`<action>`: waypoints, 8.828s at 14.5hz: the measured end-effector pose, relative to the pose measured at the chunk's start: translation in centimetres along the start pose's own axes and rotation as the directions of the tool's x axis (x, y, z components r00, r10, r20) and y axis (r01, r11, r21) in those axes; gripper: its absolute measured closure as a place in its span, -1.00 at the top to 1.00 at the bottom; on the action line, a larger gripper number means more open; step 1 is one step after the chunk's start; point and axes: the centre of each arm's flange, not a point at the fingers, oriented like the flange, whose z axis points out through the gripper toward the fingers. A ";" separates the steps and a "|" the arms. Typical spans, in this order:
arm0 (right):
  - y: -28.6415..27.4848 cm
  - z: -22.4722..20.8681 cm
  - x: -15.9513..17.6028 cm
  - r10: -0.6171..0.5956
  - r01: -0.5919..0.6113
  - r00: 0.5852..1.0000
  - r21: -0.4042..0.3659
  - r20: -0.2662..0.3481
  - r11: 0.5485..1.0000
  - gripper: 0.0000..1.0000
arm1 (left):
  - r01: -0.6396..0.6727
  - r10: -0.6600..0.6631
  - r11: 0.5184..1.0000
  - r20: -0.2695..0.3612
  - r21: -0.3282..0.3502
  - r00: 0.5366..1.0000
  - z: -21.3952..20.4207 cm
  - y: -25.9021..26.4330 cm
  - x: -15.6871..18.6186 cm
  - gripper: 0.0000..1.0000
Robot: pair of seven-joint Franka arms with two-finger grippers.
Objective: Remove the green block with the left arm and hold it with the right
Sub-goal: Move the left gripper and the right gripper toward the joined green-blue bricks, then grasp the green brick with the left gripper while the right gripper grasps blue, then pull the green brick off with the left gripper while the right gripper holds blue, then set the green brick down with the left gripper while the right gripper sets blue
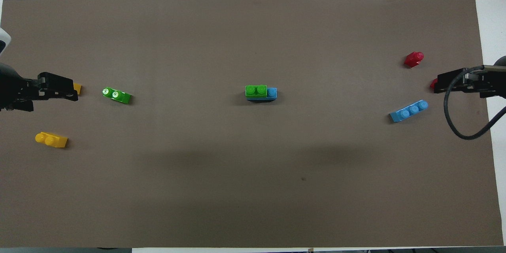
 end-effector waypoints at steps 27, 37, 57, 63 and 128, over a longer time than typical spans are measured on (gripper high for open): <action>-24.3 20.5 3.1 0.914 -0.988 0.104 -0.067 0.392 0.141 0.80 | 0.997 -0.990 0.045 0.128 -0.059 0.053 16.1 24.7 -3.4 1.00; -27.0 25.9 1.3 0.912 -0.991 0.088 -0.057 0.401 0.120 0.81 | 0.995 -0.985 -0.019 0.174 -0.100 -0.001 21.0 27.3 -2.2 1.00; -27.8 32.2 0.1 0.916 -0.996 0.068 -0.024 0.395 0.084 0.80 | 0.998 -0.996 0.021 0.086 -0.056 0.025 26.3 32.6 -3.7 1.00; -27.8 32.1 0.2 0.915 -0.997 0.067 -0.014 0.397 0.079 -0.16 | 0.996 -0.991 0.004 0.135 -0.093 0.016 26.1 32.8 -2.9 1.00; 7.8 30.2 9.3 0.862 -0.951 0.272 -0.016 0.427 0.309 -0.31 | -0.128 0.128 0.992 0.076 -0.008 0.989 27.8 -6.2 -0.9 -0.30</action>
